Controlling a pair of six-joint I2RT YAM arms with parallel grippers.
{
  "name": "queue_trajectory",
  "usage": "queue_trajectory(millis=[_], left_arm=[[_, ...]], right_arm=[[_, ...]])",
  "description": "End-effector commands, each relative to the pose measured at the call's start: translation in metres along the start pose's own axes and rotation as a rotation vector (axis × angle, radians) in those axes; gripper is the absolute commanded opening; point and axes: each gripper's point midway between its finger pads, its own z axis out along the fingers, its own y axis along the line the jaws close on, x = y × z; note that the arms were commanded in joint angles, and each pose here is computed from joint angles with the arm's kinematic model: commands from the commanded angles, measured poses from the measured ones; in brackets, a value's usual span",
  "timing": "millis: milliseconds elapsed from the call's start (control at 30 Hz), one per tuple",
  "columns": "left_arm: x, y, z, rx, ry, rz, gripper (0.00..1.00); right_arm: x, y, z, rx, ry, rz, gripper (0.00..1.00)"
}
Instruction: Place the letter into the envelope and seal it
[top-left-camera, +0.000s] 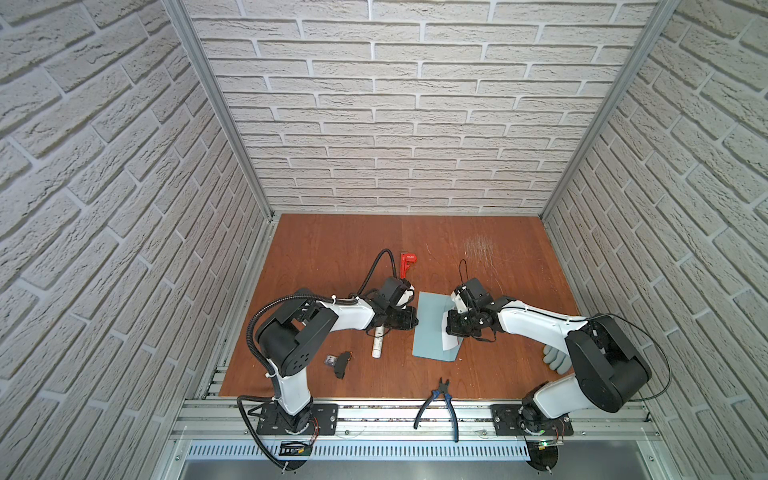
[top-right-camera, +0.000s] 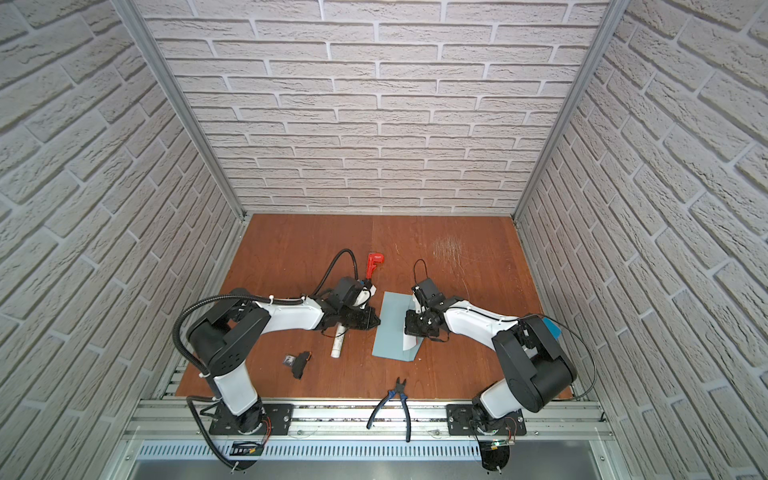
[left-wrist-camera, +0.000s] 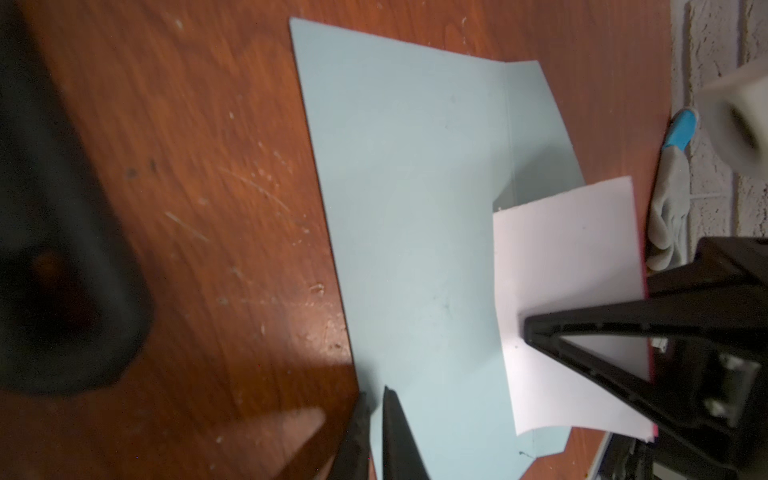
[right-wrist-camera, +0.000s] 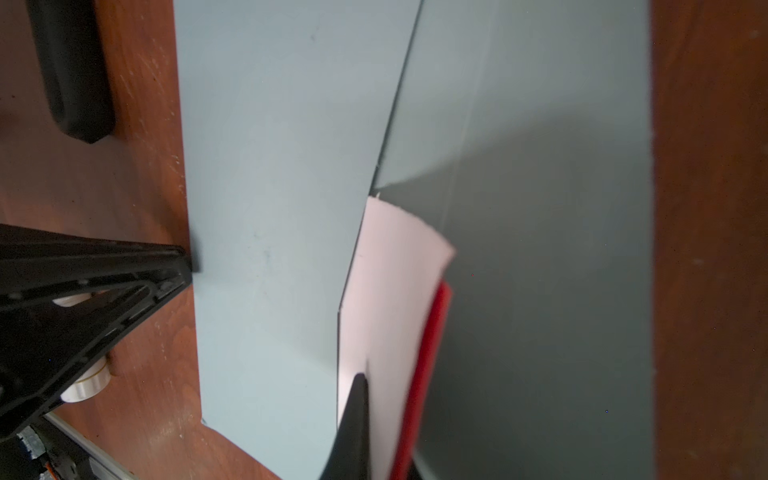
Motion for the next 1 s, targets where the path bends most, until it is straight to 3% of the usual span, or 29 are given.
queue_trajectory(millis=[0,233,267,367,500,633,967], left_arm=[[0.049,0.042,0.008,-0.138,0.159,-0.062,0.11],[0.048,0.041,0.007,-0.133,0.157,-0.061,0.11],[0.048,0.041,0.006,-0.135,0.157,-0.061,0.11],[0.047,0.041,0.004,-0.139,0.151,-0.061,0.11],[0.047,0.042,0.001,-0.146,0.147,-0.065,0.11],[0.046,0.042,0.0,-0.147,0.145,-0.064,0.11],[0.045,0.039,0.0,-0.14,0.142,-0.062,0.11]], right_arm=[[-0.01,0.009,0.003,-0.058,-0.046,0.016,0.05],[-0.015,0.019,0.009,-0.117,-0.057,0.031,0.06],[-0.016,0.02,0.008,-0.117,-0.059,0.029,0.11],[-0.016,0.017,-0.001,-0.084,-0.064,0.016,0.42],[-0.014,0.005,-0.014,0.001,-0.065,0.007,0.58],[-0.009,-0.004,-0.022,0.058,-0.051,0.005,0.62],[-0.004,-0.016,-0.026,0.135,-0.025,0.01,0.6]])
